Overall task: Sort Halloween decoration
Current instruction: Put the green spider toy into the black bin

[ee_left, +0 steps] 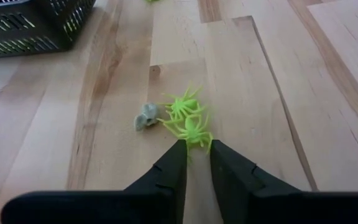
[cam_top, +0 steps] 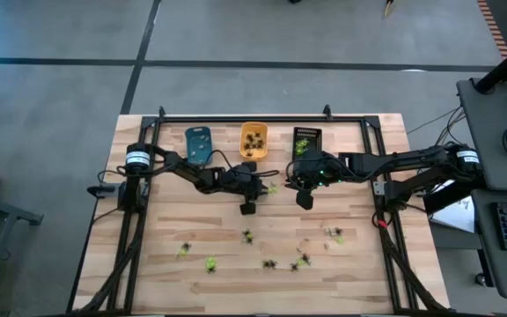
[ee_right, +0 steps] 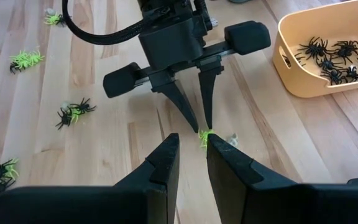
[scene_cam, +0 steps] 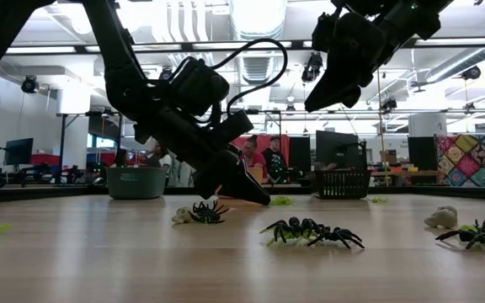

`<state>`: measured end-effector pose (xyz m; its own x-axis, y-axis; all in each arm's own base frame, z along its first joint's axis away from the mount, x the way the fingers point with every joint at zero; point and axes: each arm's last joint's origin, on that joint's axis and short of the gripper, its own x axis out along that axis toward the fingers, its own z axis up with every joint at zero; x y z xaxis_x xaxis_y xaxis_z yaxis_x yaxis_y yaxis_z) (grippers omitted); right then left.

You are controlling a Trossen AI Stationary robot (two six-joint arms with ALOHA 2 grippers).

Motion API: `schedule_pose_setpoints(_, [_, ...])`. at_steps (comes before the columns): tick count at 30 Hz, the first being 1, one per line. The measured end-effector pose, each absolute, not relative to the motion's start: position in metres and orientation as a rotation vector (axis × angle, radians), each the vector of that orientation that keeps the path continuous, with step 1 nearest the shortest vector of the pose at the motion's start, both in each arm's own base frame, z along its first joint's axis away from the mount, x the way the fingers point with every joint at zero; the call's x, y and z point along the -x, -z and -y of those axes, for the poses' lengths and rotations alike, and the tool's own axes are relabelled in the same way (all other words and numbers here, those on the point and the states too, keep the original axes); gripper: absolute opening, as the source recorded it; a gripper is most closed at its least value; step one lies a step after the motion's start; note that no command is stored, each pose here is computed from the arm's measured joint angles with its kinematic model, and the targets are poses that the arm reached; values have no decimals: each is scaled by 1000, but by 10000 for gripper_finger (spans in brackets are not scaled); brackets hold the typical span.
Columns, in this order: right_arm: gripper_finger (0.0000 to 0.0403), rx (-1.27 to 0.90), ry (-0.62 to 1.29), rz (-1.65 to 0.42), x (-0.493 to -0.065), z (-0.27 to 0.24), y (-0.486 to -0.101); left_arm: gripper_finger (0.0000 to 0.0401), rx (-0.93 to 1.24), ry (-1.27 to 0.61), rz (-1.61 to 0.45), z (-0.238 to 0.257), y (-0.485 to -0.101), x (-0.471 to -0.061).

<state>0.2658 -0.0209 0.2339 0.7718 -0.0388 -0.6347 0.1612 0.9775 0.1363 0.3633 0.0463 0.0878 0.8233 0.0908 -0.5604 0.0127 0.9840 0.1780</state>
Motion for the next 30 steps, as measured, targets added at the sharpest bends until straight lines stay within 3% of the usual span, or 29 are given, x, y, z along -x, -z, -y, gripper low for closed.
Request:
schedule_pose_setpoints(20, [73, -216, 119, -680, -266, 21, -234, 36, -208, -36, -606, -46, -88, -363])
schedule_pose_setpoints(30, [73, -593, 380, -701, -268, 24, -220, 36, -199, -40, -605, -46, -89, -363])
